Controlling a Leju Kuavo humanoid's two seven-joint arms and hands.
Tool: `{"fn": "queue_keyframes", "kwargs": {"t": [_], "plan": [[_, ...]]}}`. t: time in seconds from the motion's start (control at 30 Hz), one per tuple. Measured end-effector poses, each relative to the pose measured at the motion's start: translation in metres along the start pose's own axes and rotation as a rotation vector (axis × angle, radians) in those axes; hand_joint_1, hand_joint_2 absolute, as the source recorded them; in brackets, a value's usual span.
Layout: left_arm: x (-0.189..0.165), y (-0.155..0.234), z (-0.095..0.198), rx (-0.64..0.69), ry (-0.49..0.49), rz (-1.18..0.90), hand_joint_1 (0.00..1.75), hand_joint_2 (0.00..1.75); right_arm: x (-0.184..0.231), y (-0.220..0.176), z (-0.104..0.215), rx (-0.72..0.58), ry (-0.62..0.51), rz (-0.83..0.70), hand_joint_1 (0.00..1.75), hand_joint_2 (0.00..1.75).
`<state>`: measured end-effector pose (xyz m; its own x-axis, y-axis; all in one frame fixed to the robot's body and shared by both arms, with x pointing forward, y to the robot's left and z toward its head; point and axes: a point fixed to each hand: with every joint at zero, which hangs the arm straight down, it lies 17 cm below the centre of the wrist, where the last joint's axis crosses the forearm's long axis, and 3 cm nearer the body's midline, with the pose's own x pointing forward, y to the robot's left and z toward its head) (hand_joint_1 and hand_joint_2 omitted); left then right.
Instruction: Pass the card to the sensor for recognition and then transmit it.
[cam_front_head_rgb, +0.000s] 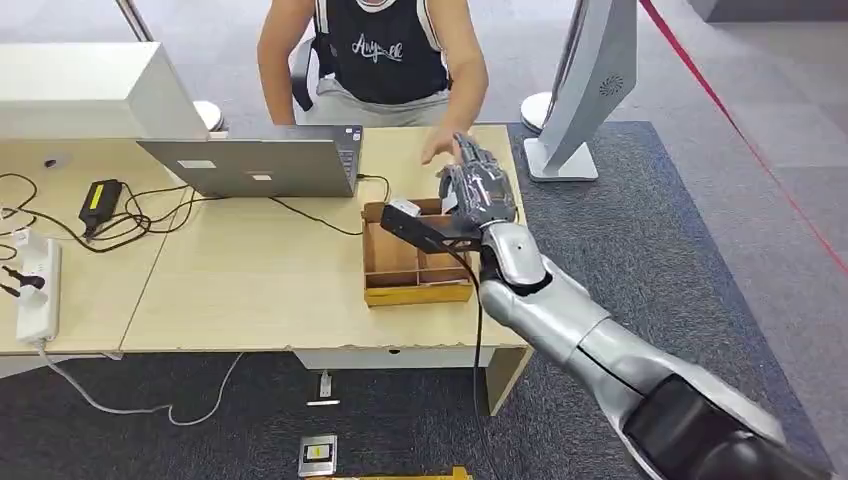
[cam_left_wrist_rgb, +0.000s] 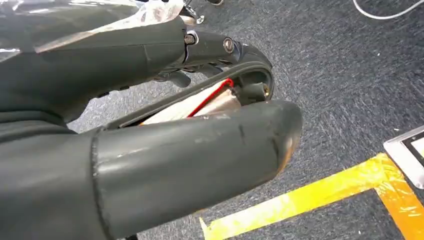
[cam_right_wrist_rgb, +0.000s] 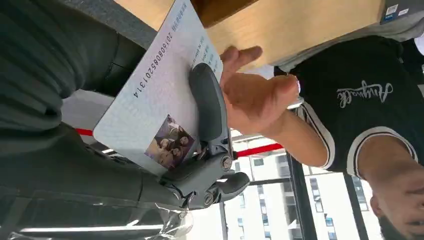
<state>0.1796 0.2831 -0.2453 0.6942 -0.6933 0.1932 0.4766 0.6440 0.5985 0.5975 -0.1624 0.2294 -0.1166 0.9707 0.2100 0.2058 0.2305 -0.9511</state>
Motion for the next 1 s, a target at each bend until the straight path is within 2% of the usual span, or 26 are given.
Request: {"fn": "queue_keyframes", "kwargs": {"t": [1.0], "plan": [[-0.001, 0.0008, -0.0004, 0.001, 0.001, -0.001, 0.0, 0.0, -0.0068, 0.0059, -0.0036, 0.014, 0.014, 0.037, 1.75, 1.75]]}}
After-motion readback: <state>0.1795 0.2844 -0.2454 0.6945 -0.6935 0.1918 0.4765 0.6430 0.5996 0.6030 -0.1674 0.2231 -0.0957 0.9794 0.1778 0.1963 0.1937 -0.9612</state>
